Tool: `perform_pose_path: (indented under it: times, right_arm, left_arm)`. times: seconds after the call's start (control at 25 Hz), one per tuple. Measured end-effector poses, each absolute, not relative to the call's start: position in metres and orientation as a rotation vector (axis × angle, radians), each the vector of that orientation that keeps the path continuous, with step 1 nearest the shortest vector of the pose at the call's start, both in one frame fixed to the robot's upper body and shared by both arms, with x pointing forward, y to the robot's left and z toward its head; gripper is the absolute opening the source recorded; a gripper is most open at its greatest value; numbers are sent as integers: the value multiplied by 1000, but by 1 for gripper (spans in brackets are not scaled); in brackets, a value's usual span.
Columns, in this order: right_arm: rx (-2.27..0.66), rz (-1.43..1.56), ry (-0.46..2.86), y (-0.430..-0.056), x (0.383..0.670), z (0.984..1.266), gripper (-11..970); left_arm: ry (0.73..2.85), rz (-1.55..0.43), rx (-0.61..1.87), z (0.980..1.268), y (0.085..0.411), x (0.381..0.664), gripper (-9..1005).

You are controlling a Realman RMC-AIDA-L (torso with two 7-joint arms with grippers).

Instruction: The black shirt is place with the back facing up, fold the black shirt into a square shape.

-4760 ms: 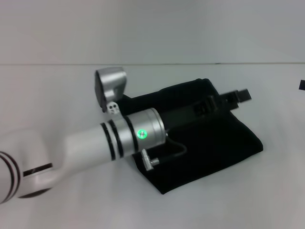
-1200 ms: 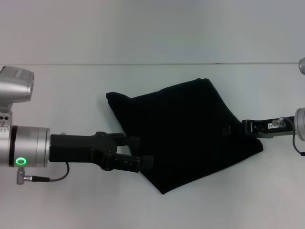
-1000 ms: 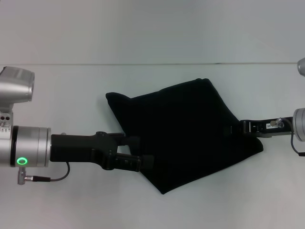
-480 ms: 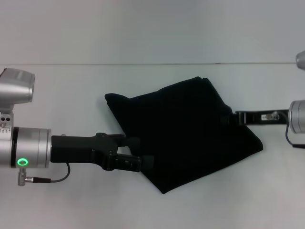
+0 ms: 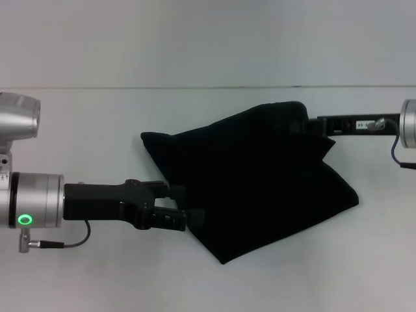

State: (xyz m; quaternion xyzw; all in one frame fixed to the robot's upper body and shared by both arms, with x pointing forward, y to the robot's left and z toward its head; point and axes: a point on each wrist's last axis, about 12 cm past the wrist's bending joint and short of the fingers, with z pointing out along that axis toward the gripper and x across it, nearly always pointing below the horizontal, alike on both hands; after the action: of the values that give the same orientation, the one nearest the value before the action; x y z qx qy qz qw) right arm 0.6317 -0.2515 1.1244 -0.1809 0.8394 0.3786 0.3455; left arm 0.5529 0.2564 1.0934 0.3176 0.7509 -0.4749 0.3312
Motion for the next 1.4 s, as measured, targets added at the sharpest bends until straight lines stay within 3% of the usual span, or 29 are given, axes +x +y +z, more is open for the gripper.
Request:
perform_pose_path:
  times: [0.72, 1.4]
  right_arm:
    - [-526, 975, 2119, -260, 638, 1157, 53]
    - [-380, 901, 2268, -299, 609, 1111, 55]
  left_arm:
    - [1965, -1246, 821, 1093, 256, 553, 952]
    - [1992, -1231, 761, 1093, 250, 561, 952]
